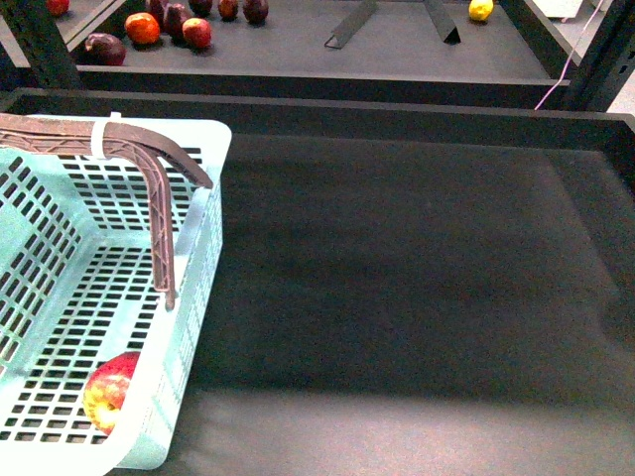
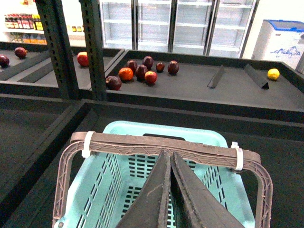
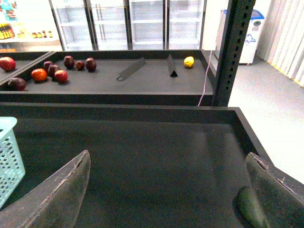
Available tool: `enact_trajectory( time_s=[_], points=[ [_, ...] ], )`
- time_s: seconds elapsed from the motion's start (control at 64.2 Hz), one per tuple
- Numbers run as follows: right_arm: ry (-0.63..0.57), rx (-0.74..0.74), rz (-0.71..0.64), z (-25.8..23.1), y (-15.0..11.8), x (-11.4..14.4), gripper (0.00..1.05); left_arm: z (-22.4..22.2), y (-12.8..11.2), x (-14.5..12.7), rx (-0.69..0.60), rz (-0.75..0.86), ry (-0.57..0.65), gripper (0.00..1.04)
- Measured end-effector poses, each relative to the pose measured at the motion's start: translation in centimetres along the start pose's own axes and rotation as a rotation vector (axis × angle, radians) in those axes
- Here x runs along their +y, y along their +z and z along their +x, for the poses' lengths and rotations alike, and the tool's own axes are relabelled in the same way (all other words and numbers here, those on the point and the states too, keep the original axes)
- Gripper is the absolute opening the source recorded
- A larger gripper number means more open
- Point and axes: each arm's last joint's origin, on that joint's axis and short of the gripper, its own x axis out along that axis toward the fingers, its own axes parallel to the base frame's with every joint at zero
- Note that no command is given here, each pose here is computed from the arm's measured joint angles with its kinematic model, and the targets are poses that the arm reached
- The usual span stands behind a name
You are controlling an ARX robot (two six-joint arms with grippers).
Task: Pick apple with right arm and hold basket with left
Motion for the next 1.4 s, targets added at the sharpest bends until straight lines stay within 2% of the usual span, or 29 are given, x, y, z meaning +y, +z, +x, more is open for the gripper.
enact_trajectory(
  time_s=[0.078, 0.608, 1.106, 1.169, 1.403],
  points=[
    [0.0, 0.0, 0.0, 0.0, 0.0, 0.0, 0.96, -0.5, -0.7, 0.0, 0.006, 0.0, 0.0, 0.03],
    [0.0, 0.0, 0.0, 0.0, 0.0, 0.0, 0.96, -2.7, 0.0, 0.0, -0.018, 0.002, 0.0, 0.03],
    [0.0, 0.0, 0.0, 0.0, 0.0, 0.0, 0.96, -3.9, 0.0, 0.0, -0.017, 0.002, 0.0, 0.03],
    [0.0, 0.0, 0.0, 0.0, 0.0, 0.0, 0.96, -4.5, -0.4, 0.0, 0.017, 0.002, 0.001, 0.03],
    [0.0, 0.0, 0.0, 0.0, 0.0, 0.0, 0.96, -5.0, -0.3, 0.0, -0.012, 0.003, 0.001, 0.03]
  ],
)
